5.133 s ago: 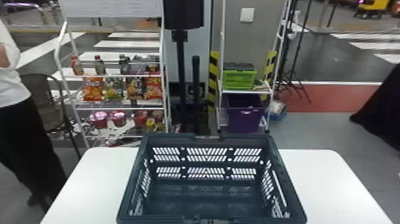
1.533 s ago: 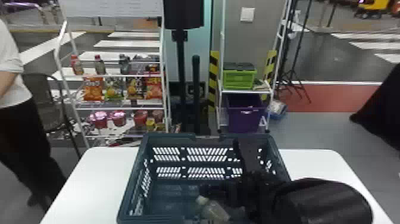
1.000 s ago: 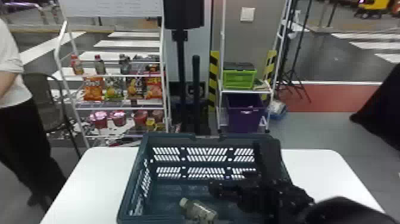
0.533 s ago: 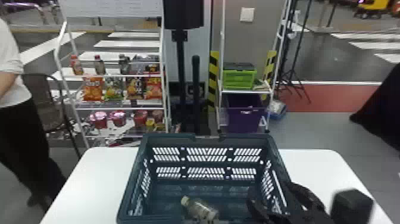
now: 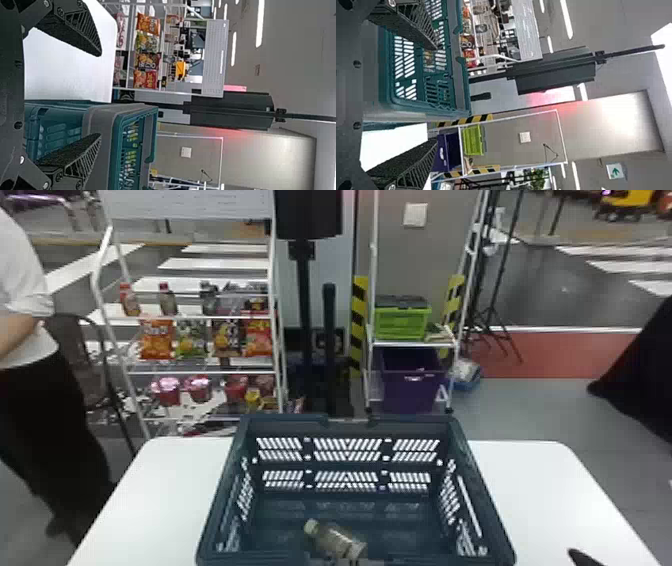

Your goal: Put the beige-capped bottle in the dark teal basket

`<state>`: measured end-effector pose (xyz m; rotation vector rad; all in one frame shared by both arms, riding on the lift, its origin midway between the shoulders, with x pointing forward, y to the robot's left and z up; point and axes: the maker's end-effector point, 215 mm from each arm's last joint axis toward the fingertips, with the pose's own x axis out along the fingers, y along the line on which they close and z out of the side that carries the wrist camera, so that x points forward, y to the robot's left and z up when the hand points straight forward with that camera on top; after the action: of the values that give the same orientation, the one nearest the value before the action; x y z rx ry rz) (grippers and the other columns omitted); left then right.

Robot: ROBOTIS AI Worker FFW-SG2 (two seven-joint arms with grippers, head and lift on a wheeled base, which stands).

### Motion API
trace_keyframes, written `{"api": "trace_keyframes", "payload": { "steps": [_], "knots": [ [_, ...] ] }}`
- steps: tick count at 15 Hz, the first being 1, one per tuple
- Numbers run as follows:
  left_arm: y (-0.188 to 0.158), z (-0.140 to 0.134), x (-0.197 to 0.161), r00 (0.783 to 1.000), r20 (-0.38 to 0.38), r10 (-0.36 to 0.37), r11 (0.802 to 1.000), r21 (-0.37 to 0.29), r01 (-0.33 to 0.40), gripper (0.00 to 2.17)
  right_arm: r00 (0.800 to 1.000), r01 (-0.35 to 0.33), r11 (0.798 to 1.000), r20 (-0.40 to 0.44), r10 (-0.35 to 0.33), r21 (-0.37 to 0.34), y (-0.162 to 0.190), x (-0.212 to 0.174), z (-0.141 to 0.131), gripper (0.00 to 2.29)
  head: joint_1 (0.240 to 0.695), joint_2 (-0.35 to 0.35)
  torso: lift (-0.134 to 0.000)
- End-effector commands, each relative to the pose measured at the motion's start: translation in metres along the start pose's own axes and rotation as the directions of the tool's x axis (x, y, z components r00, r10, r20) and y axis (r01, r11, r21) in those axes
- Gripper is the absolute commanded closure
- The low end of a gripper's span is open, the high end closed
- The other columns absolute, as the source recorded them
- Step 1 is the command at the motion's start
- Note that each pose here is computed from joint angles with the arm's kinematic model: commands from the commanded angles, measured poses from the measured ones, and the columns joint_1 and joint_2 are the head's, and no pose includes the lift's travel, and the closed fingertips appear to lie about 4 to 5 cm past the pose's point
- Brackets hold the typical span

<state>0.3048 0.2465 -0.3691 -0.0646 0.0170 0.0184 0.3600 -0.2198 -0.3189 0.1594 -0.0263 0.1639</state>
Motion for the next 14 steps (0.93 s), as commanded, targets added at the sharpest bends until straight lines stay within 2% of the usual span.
{"api": "trace_keyframes", "payload": {
  "steps": [1,4,6,14],
  "knots": [
    [0.000,0.002,0.000,1.000,0.003,0.001,1.000,0.000,-0.001,0.17,1.000,0.022,1.000,0.006,-0.022,-0.002,-0.006,-0.021,-0.007,0.05,0.499,0.000,0.000],
    [-0.001,0.001,0.002,1.000,-0.002,-0.001,1.000,0.000,0.001,0.17,0.999,0.045,0.999,-0.011,-0.045,-0.009,-0.008,-0.038,-0.014,0.05,0.499,0.000,0.000],
    [-0.002,0.002,0.003,1.000,0.001,-0.002,1.000,-0.001,0.002,0.17,0.998,0.057,0.998,0.006,-0.057,-0.013,-0.011,-0.045,-0.011,0.05,0.499,0.000,0.000],
    [-0.005,0.000,0.003,1.000,-0.012,-0.007,1.000,0.005,0.007,0.17,0.998,0.062,0.998,-0.007,-0.063,-0.024,-0.015,-0.049,-0.019,0.05,0.499,0.000,0.000]
  ]
}}
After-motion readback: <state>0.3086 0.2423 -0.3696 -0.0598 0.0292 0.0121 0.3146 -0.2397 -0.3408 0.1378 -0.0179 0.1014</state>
